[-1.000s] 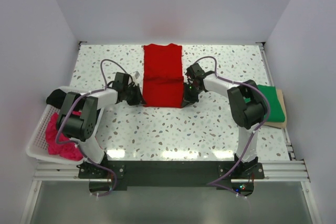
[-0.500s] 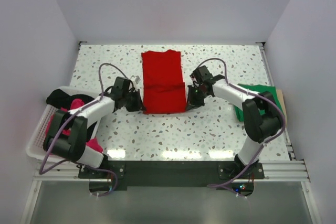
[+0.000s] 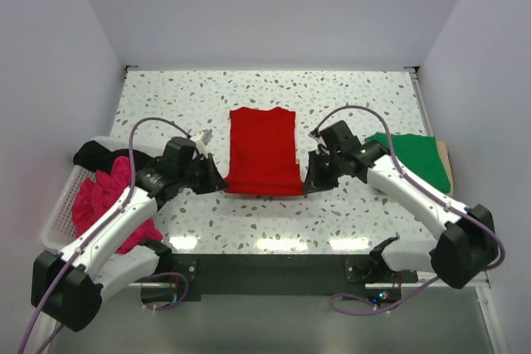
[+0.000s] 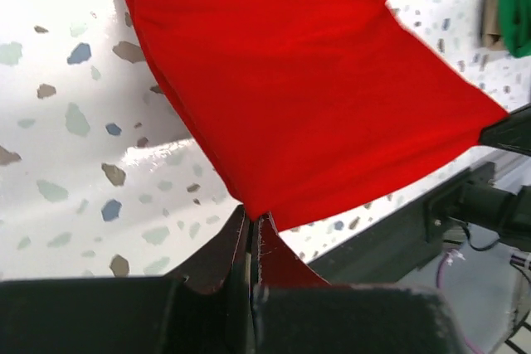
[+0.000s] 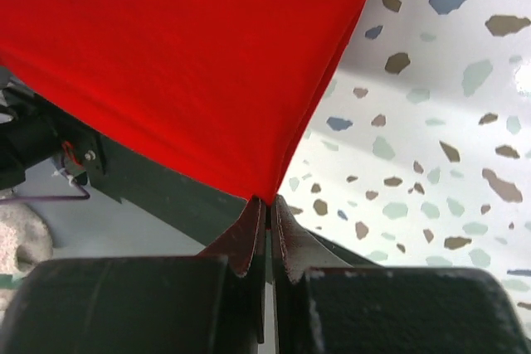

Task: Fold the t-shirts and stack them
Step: Fold the tshirt

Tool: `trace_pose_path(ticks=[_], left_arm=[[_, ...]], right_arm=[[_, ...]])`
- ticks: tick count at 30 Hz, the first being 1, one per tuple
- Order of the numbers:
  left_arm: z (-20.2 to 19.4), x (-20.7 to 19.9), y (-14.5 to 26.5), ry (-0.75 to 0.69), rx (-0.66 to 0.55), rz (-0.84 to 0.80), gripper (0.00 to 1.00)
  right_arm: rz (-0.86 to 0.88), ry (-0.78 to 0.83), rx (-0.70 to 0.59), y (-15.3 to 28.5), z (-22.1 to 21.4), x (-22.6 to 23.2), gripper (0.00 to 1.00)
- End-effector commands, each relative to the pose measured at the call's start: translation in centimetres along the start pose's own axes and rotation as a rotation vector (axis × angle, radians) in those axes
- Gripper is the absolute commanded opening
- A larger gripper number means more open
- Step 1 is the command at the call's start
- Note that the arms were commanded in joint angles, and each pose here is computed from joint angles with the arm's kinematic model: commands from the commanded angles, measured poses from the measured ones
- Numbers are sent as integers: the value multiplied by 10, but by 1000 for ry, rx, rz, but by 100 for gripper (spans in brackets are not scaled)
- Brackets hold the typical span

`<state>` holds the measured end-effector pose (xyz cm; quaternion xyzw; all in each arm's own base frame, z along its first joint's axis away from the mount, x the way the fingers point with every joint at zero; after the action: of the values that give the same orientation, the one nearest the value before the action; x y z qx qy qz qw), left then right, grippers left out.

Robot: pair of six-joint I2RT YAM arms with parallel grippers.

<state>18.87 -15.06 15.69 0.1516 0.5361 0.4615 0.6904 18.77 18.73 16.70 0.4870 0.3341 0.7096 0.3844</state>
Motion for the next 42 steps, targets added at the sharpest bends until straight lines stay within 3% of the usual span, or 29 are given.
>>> trace_pose_path(ticks=[1,10,20,42], left_arm=[[-15,3,23,63,15,33,0],[10,-22,40,46,-62,-9,0],[59,-41,13,-44,-105,18,0],[166,-17,-48,-15,-127,-24,0]], right_arm=[[-54,-43,-16,28,-19,-5,0],[-109,-49,-202,61,11,3,0],[-177,-32,-311,56,69,7,0],[-271,-23,-322,8,181,-13,0]])
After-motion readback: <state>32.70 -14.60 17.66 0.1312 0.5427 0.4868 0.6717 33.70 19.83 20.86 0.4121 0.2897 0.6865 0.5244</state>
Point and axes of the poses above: each gripper's point midway between its finger pads, its own y axis back along the fingers, its own x axis along the line the jaws close on, z = x × y, the point moved 5 cm from there along y, back along the fingers, and after that the axes turned 7 degrees about y, right-handed, at the moved point
